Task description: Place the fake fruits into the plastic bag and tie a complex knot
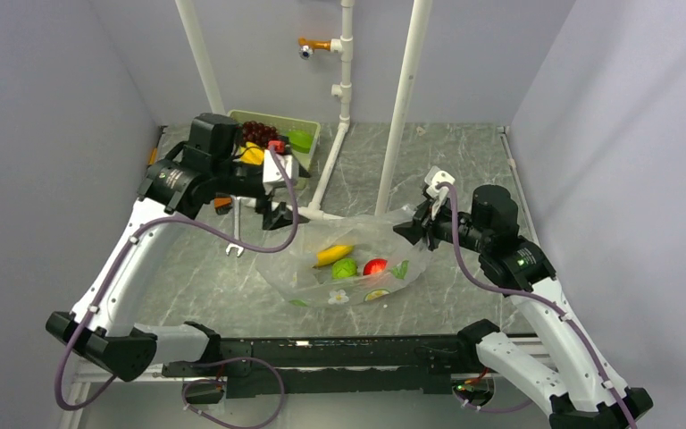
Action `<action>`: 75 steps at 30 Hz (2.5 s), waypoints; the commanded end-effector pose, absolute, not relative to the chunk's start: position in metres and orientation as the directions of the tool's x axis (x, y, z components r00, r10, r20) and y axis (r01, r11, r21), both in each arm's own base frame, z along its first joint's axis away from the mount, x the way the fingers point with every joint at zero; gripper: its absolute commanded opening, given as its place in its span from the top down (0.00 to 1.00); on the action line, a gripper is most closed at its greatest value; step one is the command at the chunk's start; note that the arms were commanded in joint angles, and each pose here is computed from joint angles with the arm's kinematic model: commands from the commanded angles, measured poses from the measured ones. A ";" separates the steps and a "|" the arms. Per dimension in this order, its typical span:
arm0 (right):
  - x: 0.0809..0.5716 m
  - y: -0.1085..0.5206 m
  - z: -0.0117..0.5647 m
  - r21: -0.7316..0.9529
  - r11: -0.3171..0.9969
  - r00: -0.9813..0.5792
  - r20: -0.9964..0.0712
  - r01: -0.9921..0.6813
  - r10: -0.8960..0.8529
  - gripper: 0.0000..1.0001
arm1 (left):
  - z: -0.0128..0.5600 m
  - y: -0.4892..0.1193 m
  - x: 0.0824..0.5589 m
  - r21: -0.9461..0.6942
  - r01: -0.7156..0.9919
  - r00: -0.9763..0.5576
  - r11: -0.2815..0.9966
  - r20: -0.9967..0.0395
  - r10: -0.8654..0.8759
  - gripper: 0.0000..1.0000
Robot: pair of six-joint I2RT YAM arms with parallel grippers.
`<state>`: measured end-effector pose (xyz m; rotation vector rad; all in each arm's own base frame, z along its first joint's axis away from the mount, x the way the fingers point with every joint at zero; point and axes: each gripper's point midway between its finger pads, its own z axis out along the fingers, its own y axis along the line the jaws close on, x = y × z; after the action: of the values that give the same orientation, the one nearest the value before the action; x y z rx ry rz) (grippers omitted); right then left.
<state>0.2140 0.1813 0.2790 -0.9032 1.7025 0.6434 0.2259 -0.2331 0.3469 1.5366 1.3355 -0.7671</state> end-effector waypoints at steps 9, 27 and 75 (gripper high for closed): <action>0.208 0.198 0.339 -0.005 0.503 -0.071 -0.989 -0.864 -0.132 0.15 | 0.365 -0.355 0.226 0.263 0.962 0.273 -0.077 -0.938 0.212 0.02; 0.198 0.208 0.394 0.105 0.475 -0.100 -0.994 -0.874 0.035 0.00 | 0.287 -0.366 0.246 0.020 0.997 0.037 -0.070 -0.970 0.241 0.52; 0.187 0.199 0.403 -0.075 0.432 0.045 -0.996 -0.899 -0.080 1.00 | 0.376 -0.399 0.218 0.376 0.905 0.410 -0.200 -0.896 0.168 0.32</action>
<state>0.1887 0.1900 0.3590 -0.9225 1.5562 0.7721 0.2207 -0.3940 0.3686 1.6275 1.0068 -0.9530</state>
